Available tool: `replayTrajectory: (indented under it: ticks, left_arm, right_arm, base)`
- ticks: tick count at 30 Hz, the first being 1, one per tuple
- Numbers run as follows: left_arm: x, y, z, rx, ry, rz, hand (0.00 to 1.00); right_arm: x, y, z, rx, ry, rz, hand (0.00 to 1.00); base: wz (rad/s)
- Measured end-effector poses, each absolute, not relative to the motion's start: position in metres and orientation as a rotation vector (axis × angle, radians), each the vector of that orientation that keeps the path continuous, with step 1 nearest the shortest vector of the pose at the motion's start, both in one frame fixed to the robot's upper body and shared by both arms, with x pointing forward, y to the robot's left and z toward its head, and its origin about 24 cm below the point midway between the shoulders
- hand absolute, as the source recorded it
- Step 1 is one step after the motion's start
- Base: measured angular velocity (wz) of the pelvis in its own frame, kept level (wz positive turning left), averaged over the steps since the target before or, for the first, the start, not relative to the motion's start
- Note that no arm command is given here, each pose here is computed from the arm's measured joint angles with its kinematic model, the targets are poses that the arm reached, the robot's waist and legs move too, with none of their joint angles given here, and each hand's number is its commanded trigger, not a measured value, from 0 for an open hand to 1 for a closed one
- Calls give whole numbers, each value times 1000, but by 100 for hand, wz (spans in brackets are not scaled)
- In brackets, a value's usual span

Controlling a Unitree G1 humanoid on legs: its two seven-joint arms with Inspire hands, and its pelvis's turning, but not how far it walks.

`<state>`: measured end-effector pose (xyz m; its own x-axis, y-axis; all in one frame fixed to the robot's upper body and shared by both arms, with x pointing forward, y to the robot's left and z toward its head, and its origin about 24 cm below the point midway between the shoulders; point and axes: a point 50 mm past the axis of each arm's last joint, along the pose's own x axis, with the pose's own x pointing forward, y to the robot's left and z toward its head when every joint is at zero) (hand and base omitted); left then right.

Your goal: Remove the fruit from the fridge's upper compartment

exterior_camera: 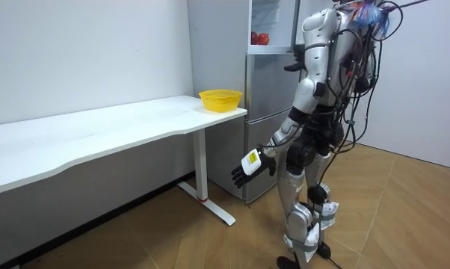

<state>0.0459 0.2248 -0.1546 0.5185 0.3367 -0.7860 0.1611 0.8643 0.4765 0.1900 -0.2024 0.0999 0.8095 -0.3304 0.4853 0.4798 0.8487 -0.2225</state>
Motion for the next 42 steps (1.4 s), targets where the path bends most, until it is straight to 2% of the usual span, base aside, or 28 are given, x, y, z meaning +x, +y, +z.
replayTrajectory:
  ticks: [6, 16, 27, 35, 42]
  left_arm:
    - [40, 234, -156, 571, 1074, 99, 0]
    - [31, 237, -158, 631, 1136, 27, 0]
    - [30, 239, -159, 693, 1172, -12, 0]
    - [31, 240, -159, 695, 1208, -21, 0]
    - [35, 241, -159, 683, 1217, -38, 0]
  right_arm:
    - [197, -190, 121, -318, -581, -419, 0]
    - [209, -193, 139, -258, -655, -394, 0]
    - [236, -226, 168, -189, -729, -481, 0]
    - [254, -234, 163, -186, -649, -478, 0]
    - [269, -242, 173, -223, -650, -492, 0]
  base:
    - [5]
    - [9]
    - [7]
    - [3]
    - [7]
